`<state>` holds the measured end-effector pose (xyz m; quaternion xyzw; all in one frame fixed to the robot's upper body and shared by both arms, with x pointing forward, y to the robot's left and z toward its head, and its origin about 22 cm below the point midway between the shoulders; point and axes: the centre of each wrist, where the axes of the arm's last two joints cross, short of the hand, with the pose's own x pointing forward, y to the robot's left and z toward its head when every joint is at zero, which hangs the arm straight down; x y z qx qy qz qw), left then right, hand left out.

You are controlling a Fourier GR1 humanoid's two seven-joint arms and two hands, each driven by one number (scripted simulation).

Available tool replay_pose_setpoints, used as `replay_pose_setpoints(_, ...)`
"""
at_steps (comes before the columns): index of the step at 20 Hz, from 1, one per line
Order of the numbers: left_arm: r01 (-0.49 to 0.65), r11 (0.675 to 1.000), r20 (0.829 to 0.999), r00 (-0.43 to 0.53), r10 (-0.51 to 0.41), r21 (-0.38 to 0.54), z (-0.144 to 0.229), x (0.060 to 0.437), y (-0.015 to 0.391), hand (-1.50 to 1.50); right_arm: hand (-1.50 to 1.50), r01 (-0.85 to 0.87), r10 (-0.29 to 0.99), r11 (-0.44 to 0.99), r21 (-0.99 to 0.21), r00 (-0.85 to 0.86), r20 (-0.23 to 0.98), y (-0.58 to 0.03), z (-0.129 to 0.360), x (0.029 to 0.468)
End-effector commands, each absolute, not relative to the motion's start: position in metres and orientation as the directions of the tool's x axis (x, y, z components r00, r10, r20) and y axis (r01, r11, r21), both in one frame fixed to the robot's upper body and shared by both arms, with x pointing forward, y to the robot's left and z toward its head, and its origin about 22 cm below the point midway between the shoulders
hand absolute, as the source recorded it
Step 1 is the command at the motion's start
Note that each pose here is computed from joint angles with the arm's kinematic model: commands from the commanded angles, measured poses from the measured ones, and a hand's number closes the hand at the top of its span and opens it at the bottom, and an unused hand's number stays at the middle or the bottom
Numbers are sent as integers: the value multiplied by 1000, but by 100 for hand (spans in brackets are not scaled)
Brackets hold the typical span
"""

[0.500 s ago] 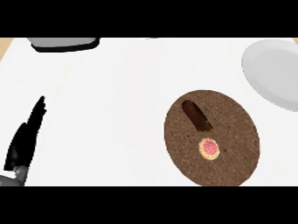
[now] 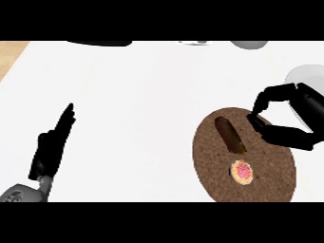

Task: Pick the sweet potato from the placemat and place it in the plate

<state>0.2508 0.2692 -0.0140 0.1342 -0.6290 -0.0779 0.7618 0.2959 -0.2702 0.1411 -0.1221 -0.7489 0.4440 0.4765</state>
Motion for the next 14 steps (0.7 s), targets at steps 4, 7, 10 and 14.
replay_pose_setpoints(4, -50, 978, 950, 250, -186, 205, -10, 254, 247, 0, 150, -396, 508, 568, -722, -521, 686, -249, 61, 299)
replay_pose_setpoints(7, -72, 979, 952, 260, -165, 189, -18, 255, 256, 0, -150, -591, 283, 585, -555, -492, 823, -260, 63, 311)
replay_pose_setpoints(10, -81, 976, 948, 267, -172, 200, -21, 251, 248, 0, -150, -653, 374, 319, -687, -580, 724, -256, 72, 328)
replay_pose_setpoints(14, -83, 977, 944, 286, -166, 197, -23, 247, 237, 0, -150, -537, 497, 90, -838, -705, 506, -246, 98, 345)
